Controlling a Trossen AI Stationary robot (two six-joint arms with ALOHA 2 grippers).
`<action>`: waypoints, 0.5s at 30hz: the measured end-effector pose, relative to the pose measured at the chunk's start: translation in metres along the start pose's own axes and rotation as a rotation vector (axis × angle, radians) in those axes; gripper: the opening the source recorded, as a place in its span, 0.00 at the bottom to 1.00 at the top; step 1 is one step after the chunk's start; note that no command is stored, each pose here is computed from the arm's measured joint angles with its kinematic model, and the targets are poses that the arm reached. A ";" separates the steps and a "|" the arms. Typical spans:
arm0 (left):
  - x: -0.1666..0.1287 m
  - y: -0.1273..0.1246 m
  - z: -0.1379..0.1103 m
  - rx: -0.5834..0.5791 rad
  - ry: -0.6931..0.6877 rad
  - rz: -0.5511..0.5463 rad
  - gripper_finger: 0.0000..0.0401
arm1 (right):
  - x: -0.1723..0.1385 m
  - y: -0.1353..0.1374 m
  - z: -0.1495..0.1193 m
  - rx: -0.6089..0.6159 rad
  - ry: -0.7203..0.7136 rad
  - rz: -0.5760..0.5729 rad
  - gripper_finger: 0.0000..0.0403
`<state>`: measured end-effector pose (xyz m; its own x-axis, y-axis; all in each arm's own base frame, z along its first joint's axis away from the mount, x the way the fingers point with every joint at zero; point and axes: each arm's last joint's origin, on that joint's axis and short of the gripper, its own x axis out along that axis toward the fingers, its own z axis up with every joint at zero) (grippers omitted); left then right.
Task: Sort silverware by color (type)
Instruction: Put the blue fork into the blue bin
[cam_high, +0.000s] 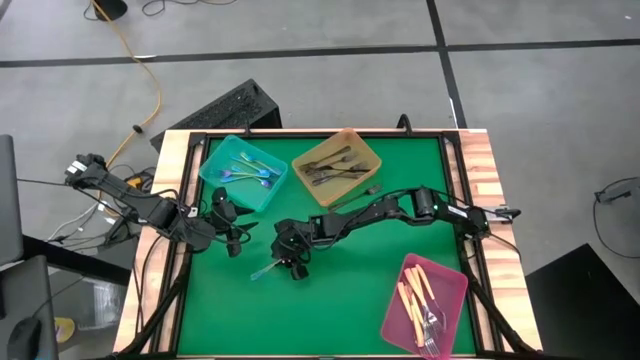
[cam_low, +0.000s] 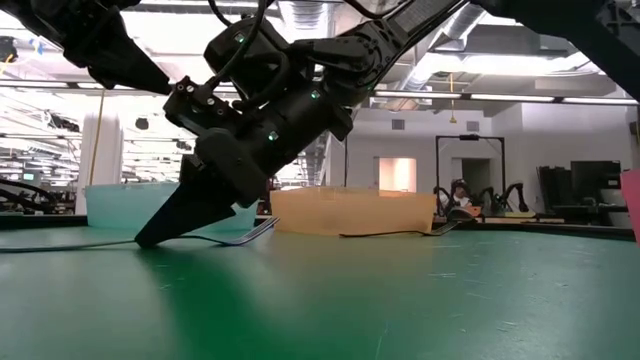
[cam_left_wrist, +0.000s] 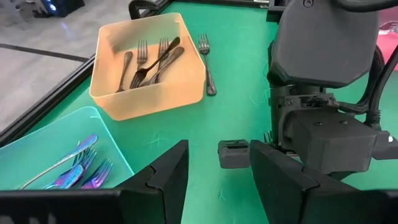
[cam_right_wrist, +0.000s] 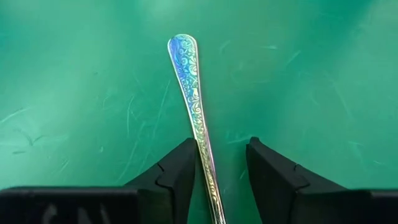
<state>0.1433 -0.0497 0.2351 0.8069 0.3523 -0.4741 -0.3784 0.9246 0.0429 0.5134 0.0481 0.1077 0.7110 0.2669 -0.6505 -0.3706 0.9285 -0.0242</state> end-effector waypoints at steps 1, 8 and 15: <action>0.000 0.000 0.000 0.000 0.000 0.000 0.39 | 0.000 0.000 0.000 -0.002 0.005 -0.013 0.40; 0.000 0.000 0.000 -0.007 -0.001 0.003 0.39 | 0.000 -0.003 -0.003 -0.013 0.028 -0.039 0.26; 0.000 0.000 0.000 -0.008 -0.001 0.003 0.39 | -0.001 -0.003 -0.004 -0.011 0.046 -0.045 0.13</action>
<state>0.1433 -0.0497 0.2351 0.8063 0.3554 -0.4729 -0.3843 0.9224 0.0378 0.5117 0.0440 0.1049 0.6992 0.2125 -0.6826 -0.3454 0.9364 -0.0623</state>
